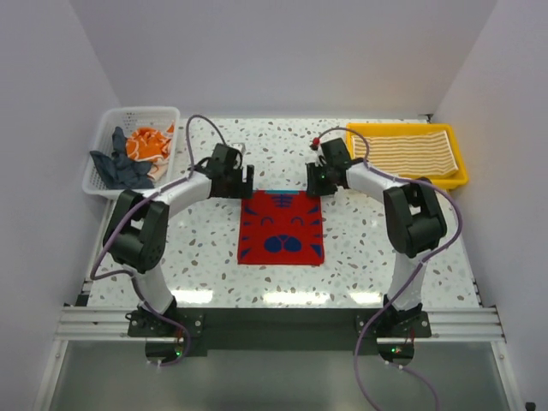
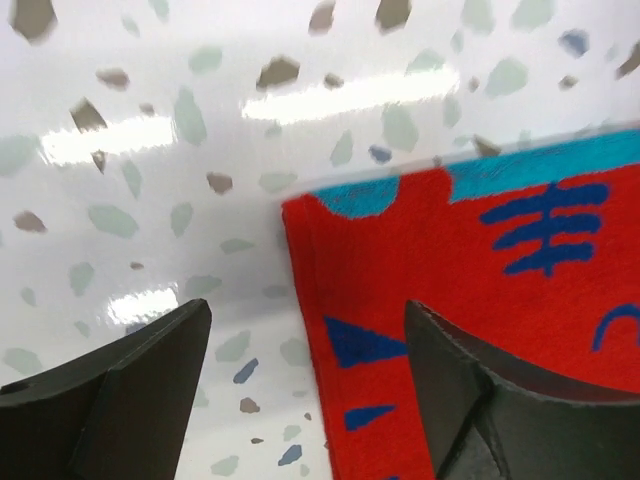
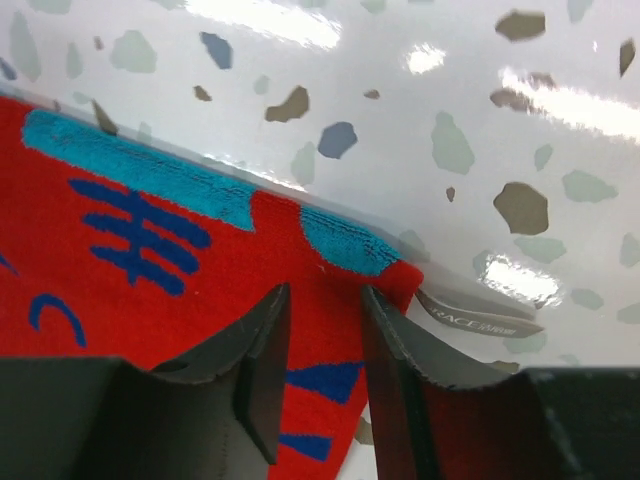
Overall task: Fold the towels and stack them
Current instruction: Fold the towel
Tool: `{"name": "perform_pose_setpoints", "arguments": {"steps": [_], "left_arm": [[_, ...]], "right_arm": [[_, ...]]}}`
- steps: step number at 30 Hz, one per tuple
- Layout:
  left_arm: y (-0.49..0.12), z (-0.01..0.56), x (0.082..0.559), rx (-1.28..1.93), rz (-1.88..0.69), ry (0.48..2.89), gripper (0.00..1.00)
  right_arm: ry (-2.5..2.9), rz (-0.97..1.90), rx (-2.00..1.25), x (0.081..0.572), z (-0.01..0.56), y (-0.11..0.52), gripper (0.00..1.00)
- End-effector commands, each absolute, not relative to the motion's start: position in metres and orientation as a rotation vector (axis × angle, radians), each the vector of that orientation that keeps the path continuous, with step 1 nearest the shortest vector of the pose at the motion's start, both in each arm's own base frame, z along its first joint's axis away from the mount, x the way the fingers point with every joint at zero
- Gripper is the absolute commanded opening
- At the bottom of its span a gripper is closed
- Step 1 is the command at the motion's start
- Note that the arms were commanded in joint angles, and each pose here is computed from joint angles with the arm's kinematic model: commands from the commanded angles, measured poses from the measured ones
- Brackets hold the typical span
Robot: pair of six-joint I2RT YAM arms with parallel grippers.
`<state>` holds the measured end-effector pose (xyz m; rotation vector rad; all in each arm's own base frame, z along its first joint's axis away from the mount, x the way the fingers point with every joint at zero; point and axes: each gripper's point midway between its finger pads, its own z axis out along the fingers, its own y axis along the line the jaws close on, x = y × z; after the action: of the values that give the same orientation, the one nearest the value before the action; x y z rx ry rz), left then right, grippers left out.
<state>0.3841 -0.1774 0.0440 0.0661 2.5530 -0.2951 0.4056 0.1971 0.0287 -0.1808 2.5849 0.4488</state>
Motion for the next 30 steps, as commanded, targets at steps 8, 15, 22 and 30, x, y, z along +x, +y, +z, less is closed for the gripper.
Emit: {"name": "perform_pose_setpoints", "arguments": {"steps": [8,15,22,30], "left_arm": [[-0.195,0.106,0.442,0.744,-0.309,2.308,1.0],[-0.21,0.076,0.436,1.076,-0.405,2.28,0.99],[-0.215,0.052,0.44,1.145,-0.456,2.313,0.86],[-0.216,0.036,0.435,1.167,-0.494,2.35,0.83]], "right_arm": [[2.513,0.433,-0.793,0.423,0.085,0.178,0.45],[2.561,0.495,-1.057,0.423,0.067,0.179,0.45],[2.563,0.544,-1.101,0.431,0.052,0.187,0.44],[2.626,0.612,-1.146,0.419,0.028,0.187,0.41]]}}
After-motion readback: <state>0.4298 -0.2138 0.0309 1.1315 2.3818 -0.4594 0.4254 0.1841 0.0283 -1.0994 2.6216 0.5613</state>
